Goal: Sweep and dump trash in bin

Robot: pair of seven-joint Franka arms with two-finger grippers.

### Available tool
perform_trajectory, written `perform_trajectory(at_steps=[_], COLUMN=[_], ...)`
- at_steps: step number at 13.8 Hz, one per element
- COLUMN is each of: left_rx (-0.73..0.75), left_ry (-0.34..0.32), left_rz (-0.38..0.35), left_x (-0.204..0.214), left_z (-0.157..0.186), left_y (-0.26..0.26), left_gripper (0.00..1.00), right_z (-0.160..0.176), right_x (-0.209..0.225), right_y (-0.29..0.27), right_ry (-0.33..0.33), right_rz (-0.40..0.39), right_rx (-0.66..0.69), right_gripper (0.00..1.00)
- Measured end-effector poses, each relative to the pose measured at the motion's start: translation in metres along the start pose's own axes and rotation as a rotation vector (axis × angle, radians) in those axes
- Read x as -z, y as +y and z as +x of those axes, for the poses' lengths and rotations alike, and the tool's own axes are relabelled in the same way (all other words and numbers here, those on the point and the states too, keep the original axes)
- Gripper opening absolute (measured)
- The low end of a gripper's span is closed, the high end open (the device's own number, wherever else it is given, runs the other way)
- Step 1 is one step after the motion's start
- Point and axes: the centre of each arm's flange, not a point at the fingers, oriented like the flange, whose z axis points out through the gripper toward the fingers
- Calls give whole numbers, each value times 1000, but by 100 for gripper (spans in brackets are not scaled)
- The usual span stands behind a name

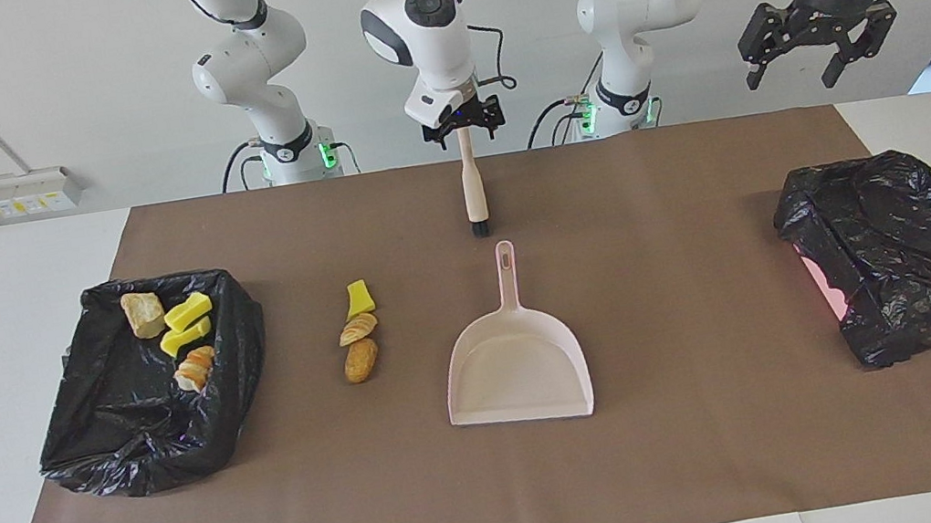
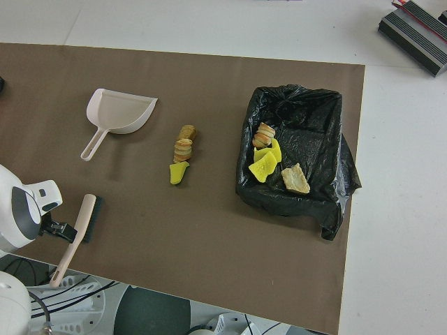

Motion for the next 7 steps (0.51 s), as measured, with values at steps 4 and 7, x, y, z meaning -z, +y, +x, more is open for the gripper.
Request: perform_trajectory(at_steps=[4, 7], left_rx=[0, 0], left_ry=[0, 0], left_rz=[0, 0], left_x=[0, 0], left_z=[0, 0], left_y=[0, 0], left_gripper=[100, 100], right_z=[-26, -27], right_x=[-44, -47], right_y=[6, 7], right_ry=[0, 1], right_rz=[-29, -30], right_rx=[1, 0], right_gripper=[100, 93])
